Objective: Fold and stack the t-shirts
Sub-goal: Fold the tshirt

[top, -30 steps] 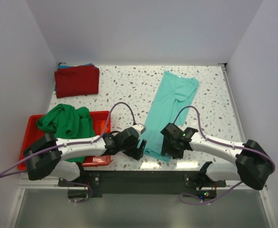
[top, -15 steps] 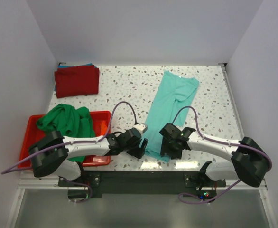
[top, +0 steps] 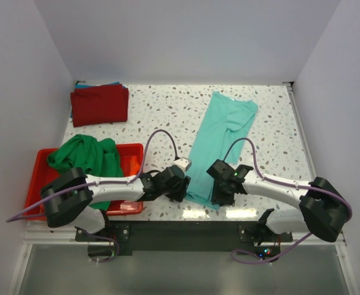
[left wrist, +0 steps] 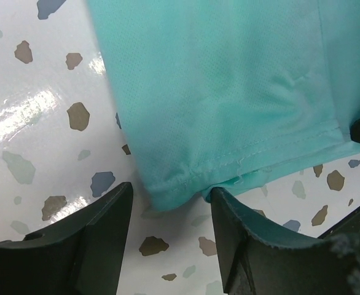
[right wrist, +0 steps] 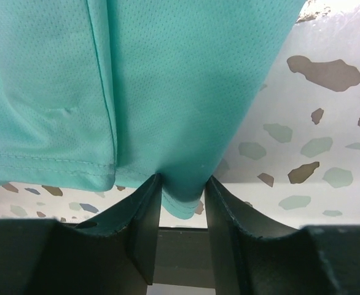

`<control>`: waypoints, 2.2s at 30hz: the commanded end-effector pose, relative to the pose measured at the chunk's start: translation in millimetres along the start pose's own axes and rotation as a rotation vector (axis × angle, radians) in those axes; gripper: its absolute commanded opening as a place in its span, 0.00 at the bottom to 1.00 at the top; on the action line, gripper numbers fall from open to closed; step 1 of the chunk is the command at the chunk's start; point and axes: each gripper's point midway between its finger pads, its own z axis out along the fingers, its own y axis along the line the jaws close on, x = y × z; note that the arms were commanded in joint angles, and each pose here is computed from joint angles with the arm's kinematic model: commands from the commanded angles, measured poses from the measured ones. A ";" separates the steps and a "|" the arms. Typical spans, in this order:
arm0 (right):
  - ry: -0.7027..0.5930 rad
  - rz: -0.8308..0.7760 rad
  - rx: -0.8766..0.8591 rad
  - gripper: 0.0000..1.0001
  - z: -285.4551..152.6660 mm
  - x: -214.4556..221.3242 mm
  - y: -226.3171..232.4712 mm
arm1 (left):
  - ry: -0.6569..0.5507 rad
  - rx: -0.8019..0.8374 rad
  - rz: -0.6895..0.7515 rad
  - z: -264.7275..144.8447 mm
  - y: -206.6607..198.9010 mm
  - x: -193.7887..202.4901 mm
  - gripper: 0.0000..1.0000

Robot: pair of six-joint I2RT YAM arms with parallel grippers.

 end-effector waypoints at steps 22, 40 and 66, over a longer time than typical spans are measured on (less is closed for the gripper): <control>-0.026 0.058 0.103 0.00 -10.9 9.4 -39.0 | 0.003 -0.121 -0.030 -4.7 13.8 11.3 0.00; -0.025 0.065 0.162 0.00 -16.4 14.1 -57.7 | 0.040 -0.253 -0.040 -15.8 33.5 26.3 0.10; -0.024 0.025 0.177 0.00 -15.3 8.8 -52.1 | -0.043 0.121 -0.122 -24.9 -37.8 -21.5 0.68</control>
